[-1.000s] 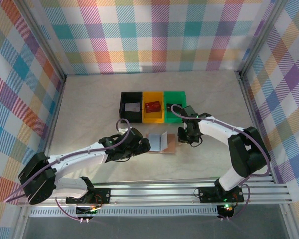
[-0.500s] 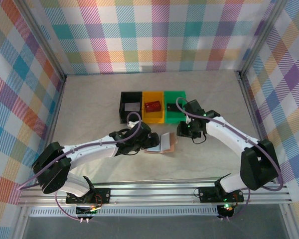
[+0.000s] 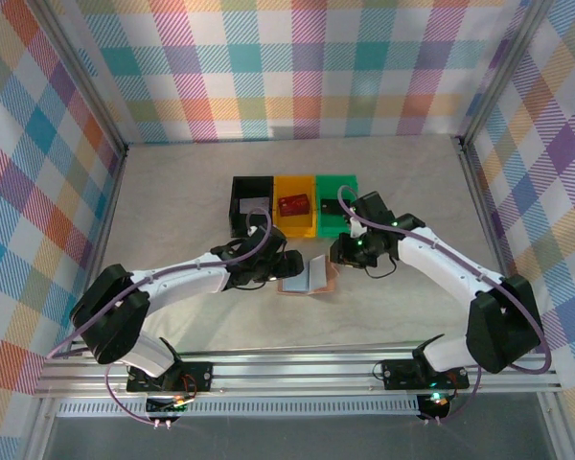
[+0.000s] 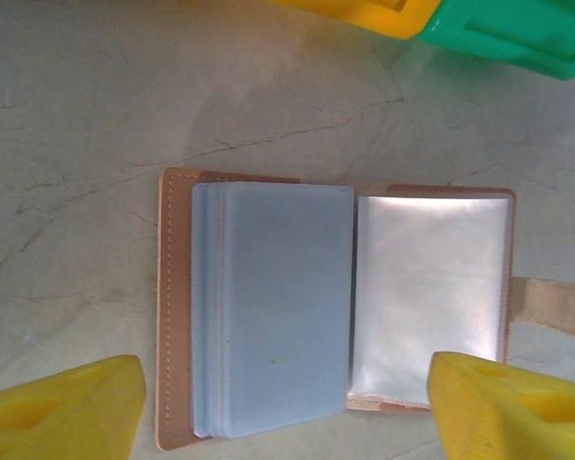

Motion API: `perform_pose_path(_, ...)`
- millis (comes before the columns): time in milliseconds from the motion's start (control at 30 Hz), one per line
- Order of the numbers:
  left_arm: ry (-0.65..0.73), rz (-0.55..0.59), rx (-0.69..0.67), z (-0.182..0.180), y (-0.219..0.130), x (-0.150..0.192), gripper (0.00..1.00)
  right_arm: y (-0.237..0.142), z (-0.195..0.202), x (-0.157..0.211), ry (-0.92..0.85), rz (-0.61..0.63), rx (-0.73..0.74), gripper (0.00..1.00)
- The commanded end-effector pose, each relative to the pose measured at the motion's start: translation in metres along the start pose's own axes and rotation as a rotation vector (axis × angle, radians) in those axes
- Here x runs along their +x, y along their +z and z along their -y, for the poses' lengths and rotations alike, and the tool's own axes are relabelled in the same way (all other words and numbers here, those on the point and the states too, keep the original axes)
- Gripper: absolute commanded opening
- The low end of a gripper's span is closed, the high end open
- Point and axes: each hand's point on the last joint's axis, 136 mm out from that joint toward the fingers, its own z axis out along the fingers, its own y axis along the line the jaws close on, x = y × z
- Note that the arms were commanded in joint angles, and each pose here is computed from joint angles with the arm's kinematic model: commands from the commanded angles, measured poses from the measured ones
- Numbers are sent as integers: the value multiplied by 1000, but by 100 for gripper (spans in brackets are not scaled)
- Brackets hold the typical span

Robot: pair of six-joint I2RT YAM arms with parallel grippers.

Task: Take the credit cards out of the card holder

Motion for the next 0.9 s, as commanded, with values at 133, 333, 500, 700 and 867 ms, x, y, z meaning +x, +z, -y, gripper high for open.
perform_pose_path(133, 14, -11, 52, 12, 8, -6, 73, 19, -9, -1, 9, -27, 5, 19)
perform_pose_path(333, 13, -28, 40, 9, 18, -3, 69, 35, 7, -3, 18, -25, 67, 14)
perform_pose_path(500, 16, -41, 28, 6, 24, 0, 67, 49, 24, 0, 32, -45, 124, 9)
perform_pose_path(700, 12, -60, 33, 5, 32, 2, 64, 58, 38, 3, 45, -47, 163, 5)
perform_pose_path(867, 3, -63, 52, 8, 35, 2, 63, 61, 49, 2, 57, -45, 181, 2)
